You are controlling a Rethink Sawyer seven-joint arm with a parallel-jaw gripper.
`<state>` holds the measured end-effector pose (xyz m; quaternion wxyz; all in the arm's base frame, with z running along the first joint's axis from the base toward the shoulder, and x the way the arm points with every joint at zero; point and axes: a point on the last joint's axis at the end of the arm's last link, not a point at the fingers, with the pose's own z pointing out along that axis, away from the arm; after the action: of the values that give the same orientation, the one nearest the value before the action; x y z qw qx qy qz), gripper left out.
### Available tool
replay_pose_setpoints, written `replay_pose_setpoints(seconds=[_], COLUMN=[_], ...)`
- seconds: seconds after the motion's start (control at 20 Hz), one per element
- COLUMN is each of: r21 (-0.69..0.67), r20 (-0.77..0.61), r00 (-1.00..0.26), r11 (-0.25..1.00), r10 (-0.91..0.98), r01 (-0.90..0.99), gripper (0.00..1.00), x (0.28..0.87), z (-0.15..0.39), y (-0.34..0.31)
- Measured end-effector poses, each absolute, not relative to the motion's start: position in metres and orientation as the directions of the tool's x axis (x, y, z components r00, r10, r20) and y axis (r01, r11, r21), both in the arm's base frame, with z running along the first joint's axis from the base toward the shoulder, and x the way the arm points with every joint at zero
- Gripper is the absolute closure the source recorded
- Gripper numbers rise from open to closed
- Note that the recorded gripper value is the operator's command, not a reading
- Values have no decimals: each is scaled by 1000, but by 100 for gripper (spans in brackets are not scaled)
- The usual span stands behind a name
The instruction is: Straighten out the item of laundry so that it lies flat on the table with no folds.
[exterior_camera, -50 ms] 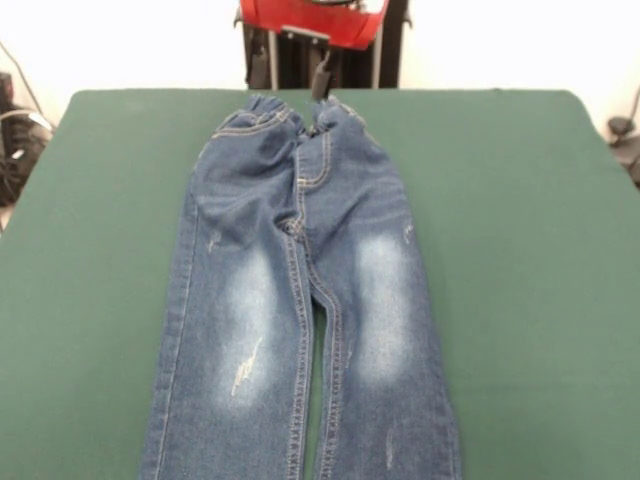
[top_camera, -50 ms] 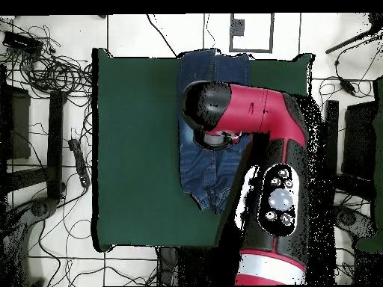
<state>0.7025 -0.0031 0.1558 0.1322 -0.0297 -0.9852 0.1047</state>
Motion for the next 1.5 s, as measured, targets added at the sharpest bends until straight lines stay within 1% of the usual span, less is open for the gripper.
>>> replay_pose_setpoints(seconds=[0.2,0.35,0.5,0.95,1.5], r21=[-203,-182,-136,-64,-45], r20=[195,180,193,233,294], r00=[-977,-978,-973,-959,-942], r11=[978,981,985,986,987], r10=[90,104,129,163,161], r01=[49,71,104,153,155], gripper=[0,0,0,0,0], x=[710,711,710,711,701], z=[152,150,149,155,145], y=[-10,-10,-3,13,27])
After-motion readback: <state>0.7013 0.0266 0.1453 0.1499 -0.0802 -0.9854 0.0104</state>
